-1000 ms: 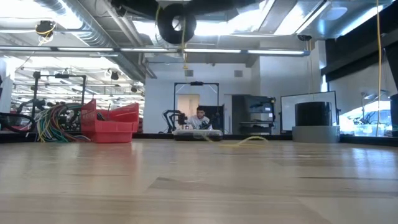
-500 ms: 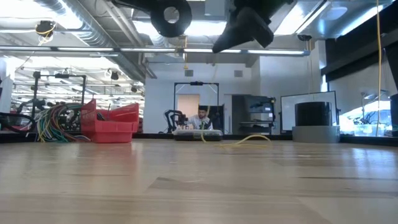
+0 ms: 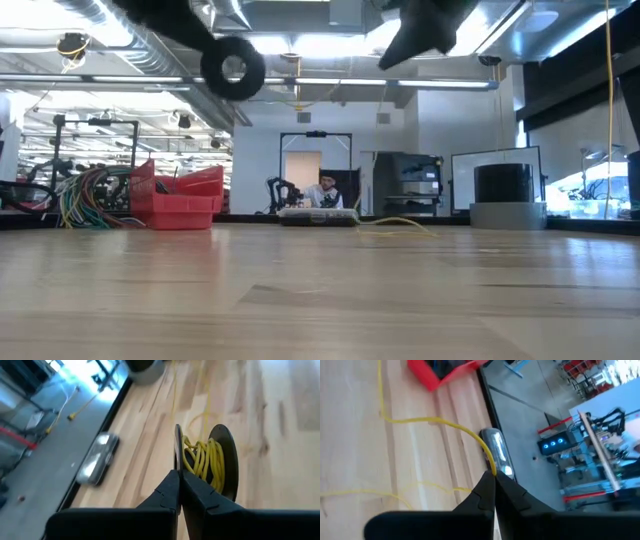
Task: Coil cords
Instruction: Uncoil the yellow wire from the spool
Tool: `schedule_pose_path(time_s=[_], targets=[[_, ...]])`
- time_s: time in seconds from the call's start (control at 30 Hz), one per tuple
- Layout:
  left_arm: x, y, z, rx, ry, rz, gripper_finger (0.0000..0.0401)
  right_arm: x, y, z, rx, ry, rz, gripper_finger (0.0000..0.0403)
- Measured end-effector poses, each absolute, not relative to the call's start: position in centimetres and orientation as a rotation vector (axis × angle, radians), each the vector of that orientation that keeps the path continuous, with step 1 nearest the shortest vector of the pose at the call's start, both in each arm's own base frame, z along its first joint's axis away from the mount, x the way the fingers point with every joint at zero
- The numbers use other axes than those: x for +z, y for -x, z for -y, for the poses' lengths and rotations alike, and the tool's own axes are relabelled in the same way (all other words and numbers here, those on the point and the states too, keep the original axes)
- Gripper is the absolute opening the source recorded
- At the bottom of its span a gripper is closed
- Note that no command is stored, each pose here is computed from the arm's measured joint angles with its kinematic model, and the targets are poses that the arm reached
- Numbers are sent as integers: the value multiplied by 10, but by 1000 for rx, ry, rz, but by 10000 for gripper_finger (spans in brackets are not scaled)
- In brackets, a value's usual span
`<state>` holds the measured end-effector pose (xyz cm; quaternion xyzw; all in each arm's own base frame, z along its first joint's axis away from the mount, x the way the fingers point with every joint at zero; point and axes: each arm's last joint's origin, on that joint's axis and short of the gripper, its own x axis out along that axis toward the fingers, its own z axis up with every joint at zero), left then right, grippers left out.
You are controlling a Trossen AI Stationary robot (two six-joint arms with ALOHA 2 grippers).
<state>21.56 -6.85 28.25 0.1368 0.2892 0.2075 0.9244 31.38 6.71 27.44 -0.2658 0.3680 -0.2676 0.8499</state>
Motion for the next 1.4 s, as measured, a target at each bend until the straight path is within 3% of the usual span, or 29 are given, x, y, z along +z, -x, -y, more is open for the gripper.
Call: schedule_pose_path(time_s=[0.33, 0.63, 1.0, 1.1, 1.4], targets=[[272, -211, 43, 581, -195, -708, 5, 301, -305, -90, -499, 446, -586, 5], [276, -212, 17, 931, -107, -556, 5, 303, -307, -119, 25, 407, -555, 5], [281, -216, 22, 910, -132, -509, 5, 279, -321, -128, 147, 344, -610, 6], [282, -217, 23, 903, -134, -502, 5, 270, -325, -130, 144, 329, -634, 22], [282, -217, 27, 873, -187, -522, 5, 273, -312, -123, -7, 246, -850, 125]])
